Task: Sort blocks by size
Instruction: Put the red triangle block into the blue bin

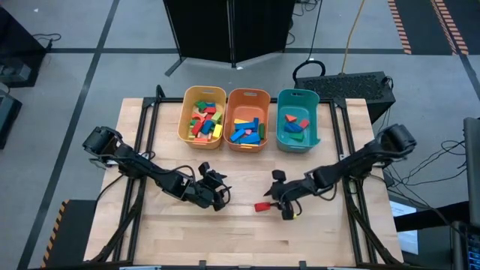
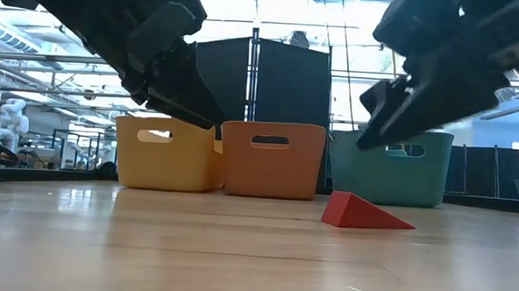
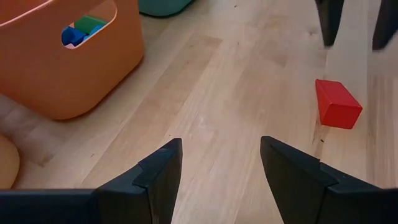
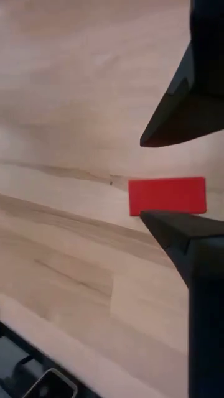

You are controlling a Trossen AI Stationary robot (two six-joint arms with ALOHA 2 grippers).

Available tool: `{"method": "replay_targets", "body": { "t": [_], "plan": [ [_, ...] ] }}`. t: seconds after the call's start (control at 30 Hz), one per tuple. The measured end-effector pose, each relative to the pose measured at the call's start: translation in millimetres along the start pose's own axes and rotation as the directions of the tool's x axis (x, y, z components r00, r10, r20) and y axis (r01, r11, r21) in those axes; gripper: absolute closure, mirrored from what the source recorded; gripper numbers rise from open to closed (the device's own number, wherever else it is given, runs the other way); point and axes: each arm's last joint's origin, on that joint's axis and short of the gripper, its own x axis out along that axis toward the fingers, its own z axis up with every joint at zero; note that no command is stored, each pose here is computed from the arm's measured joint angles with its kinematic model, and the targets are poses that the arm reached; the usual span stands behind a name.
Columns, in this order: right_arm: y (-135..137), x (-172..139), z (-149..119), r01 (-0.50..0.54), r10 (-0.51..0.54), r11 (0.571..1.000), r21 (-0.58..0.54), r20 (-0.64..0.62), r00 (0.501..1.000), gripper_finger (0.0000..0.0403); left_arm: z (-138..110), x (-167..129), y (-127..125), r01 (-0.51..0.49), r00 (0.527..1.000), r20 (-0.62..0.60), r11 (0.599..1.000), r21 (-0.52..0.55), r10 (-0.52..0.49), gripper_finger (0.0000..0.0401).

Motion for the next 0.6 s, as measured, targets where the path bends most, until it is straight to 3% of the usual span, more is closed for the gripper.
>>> {"method": "replay_targets", "body": {
  "t": [0.33,0.6],
  "plan": [
    [5,36,-18,0.016,-0.018,1.000,-0.021,-0.077,0.997,0.0154,0,0,0,0.000,1.000,0.001,1.000,-0.001,0.000,0.0183],
    [12,59,-22,0.009,-0.017,0.998,-0.065,-0.125,0.992,0.0163,0,0,0,0.000,1.000,-0.001,1.000,0.001,0.000,0.0183]
  ]
}}
